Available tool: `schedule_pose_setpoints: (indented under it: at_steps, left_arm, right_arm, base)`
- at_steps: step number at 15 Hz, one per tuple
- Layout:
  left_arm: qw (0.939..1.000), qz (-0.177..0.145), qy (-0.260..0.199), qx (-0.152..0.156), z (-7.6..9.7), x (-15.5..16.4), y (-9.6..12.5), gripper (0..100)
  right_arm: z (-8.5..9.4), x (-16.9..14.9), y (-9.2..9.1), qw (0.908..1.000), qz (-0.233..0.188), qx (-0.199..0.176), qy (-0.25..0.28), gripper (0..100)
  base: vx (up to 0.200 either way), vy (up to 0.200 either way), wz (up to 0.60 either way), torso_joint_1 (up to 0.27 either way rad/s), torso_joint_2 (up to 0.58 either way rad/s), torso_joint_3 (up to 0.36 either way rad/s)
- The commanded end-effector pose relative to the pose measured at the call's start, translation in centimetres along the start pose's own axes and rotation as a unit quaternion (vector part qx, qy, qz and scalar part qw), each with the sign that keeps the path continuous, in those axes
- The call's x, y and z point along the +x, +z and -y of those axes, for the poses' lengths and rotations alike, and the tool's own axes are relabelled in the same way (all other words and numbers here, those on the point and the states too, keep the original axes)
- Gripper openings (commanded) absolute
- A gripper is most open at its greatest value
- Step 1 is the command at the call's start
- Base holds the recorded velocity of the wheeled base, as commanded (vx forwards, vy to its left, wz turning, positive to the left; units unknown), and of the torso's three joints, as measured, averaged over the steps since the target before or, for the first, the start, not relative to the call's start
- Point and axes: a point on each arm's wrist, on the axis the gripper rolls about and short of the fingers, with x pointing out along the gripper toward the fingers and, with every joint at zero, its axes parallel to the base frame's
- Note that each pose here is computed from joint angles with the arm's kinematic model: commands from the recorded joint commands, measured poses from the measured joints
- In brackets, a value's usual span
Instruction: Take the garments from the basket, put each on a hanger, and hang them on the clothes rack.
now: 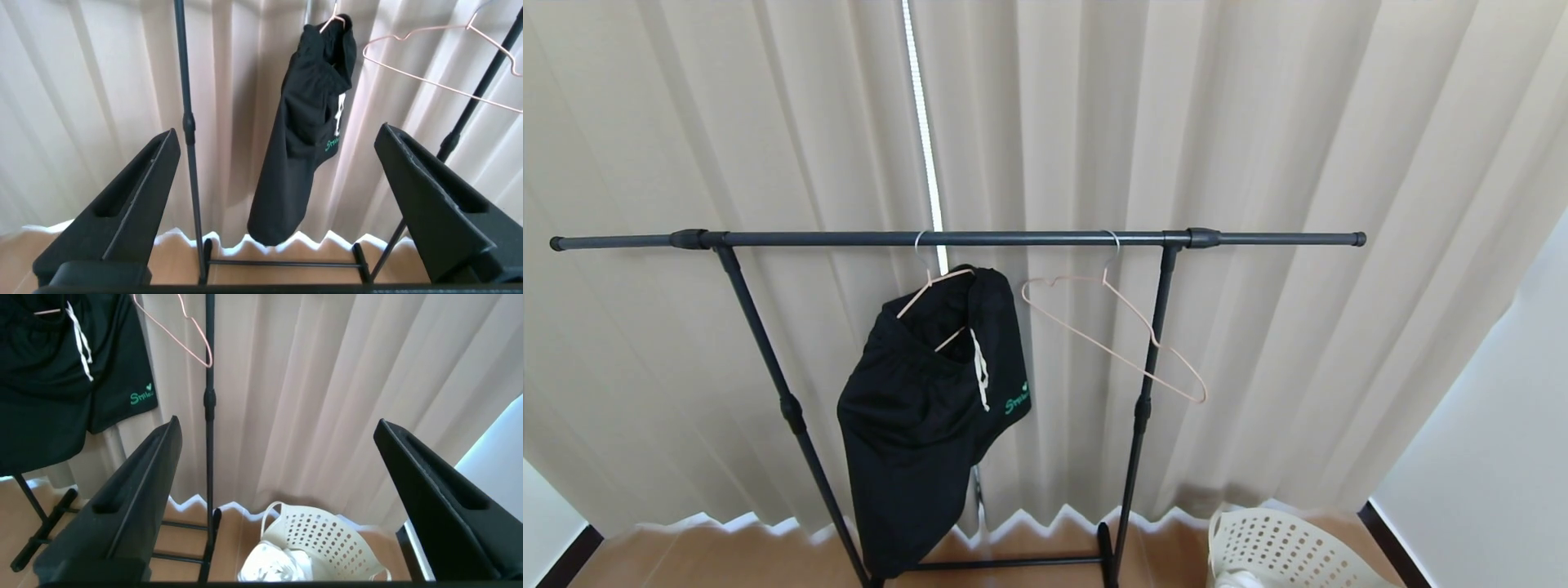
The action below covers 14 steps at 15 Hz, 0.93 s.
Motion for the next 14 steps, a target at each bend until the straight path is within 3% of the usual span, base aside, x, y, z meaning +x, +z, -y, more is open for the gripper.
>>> schedule_pose_setpoints:
  at_steps: [1, 14]
  left_arm:
    - [1.0, -0.001, 0.001, -0.001, 0.0, 0.01, 0.01, 100]
    - [1.0, -0.001, 0.001, 0.0, 0.0, 0.01, 0.01, 100]
  right_arm:
    - [0.0, 0.01, 0.01, 1.0, 0.0, 0.0, 0.0, 100]
    - [0.0, 0.0, 0.05, 1.0, 0.0, 0.0, 0.0, 100]
  base:
    - [0.0, 0.0, 0.0, -0.139, 0.33, 0.183]
    - [0.0, 0.0, 0.0, -0.149, 0.35, 0.192]
